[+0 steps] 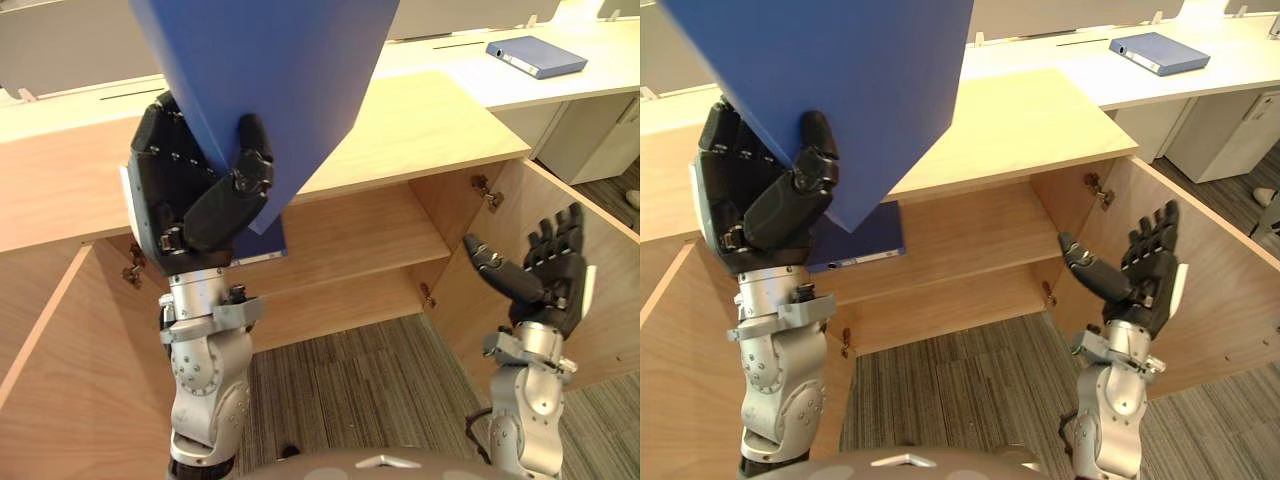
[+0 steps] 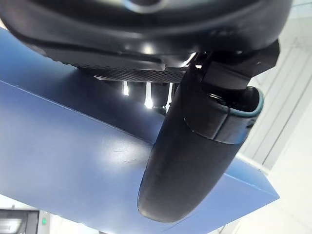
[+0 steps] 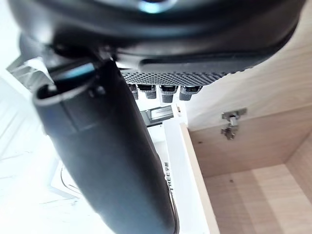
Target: Walk over to the cabinet, pick up the folder, carry it to the office cabinet, place the folder inside the office cabinet, then close the office cabinet door
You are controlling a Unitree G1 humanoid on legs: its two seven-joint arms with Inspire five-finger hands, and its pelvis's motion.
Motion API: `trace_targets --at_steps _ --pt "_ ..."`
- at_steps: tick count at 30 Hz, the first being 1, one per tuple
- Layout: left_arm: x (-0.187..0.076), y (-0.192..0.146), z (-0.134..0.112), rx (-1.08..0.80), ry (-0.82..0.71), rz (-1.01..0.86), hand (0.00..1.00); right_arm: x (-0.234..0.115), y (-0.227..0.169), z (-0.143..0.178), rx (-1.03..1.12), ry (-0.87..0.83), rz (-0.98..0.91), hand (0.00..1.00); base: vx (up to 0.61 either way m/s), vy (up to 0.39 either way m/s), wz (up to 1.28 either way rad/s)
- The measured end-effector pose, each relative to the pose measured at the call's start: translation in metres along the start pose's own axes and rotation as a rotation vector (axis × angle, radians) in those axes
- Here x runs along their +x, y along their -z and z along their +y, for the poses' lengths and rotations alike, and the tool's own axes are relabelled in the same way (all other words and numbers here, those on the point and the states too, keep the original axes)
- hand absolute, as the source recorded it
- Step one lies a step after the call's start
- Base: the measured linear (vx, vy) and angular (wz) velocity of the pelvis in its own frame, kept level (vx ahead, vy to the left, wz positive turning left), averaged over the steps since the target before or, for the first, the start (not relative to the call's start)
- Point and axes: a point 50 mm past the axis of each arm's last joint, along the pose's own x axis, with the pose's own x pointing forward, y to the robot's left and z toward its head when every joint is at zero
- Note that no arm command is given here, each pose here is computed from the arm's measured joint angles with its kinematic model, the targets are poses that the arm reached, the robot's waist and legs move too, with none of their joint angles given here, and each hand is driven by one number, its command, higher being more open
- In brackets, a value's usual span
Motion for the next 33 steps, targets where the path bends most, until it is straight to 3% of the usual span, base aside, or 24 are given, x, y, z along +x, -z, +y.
trace_targets --at_steps 3,9,20,33 --pt "-0.001 0.012 0.002 -0.198 0.056 0.084 0.0 0.012 -0.011 0.001 -0.024 -0.04 -0.063 1.0 -0.05 0.027 -0.03" --pt "-0.008 0.031 0.002 -0.275 0.18 0.216 0.0 0.041 -0.039 0.008 -0.021 -0.168 -0.204 1.0 -0.03 0.016 0.0" --pt "-0.015 0.045 0.01 -0.249 0.316 0.333 0.0 0.067 -0.06 0.014 -0.081 -0.395 -0.283 1.0 -0.01 0.004 0.02" --pt "-0.009 0.053 0.022 -0.185 0.372 0.382 0.0 0.085 -0.045 0.033 -0.221 -0.639 -0.197 1.0 -0.02 0.007 0.03"
